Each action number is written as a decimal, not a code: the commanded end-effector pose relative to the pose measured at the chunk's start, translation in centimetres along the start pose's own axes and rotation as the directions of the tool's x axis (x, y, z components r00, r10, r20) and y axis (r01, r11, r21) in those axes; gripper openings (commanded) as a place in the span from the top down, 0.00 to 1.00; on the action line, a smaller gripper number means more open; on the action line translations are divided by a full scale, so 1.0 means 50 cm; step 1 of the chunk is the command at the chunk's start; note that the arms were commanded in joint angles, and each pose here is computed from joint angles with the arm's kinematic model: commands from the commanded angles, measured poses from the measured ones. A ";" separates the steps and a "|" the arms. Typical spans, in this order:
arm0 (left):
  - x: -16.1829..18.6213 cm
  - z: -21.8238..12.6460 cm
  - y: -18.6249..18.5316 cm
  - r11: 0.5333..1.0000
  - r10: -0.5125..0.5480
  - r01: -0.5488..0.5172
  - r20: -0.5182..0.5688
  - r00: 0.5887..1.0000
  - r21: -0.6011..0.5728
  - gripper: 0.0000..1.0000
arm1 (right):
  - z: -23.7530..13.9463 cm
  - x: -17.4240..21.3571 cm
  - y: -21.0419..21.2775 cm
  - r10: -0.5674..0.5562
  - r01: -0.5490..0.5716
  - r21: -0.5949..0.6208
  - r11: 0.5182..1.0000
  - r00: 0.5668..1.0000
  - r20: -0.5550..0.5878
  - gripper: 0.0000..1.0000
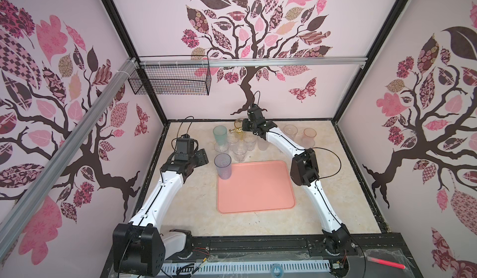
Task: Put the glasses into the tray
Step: 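Lower the right gripper into the amber glass and close on its rim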
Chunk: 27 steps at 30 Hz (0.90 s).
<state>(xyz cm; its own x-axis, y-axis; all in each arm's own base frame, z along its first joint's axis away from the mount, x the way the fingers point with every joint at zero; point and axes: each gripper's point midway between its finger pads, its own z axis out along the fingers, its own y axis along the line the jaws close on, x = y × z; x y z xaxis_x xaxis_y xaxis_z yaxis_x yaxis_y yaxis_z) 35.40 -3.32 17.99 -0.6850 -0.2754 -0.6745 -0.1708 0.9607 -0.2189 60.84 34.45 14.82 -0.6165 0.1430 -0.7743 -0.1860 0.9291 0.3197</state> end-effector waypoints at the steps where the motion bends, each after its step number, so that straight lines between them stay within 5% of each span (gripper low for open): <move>1: -0.008 -0.005 0.004 1.000 0.006 -0.006 0.011 1.000 -0.007 0.26 | 0.017 0.014 -0.007 0.010 -0.010 0.009 1.000 1.000 -0.015 0.62; 12: -0.008 -0.003 0.006 1.000 0.002 -0.002 0.008 1.000 -0.008 0.27 | -0.025 -0.031 0.017 0.025 -0.025 -0.025 0.999 1.000 0.019 0.79; 27: -0.007 -0.005 0.005 1.000 0.002 -0.002 0.010 1.000 -0.004 0.27 | -0.122 -0.124 0.058 0.024 -0.017 -0.081 0.997 0.996 0.089 0.87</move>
<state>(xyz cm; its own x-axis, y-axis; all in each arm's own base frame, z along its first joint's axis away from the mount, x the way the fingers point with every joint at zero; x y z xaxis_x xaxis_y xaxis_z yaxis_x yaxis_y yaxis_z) 35.41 -3.15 17.99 -0.6837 -0.2788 -0.6744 -0.1753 0.9598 -0.2191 60.52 34.31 14.59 -0.6400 0.1494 -0.7537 -0.1797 0.9246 0.3359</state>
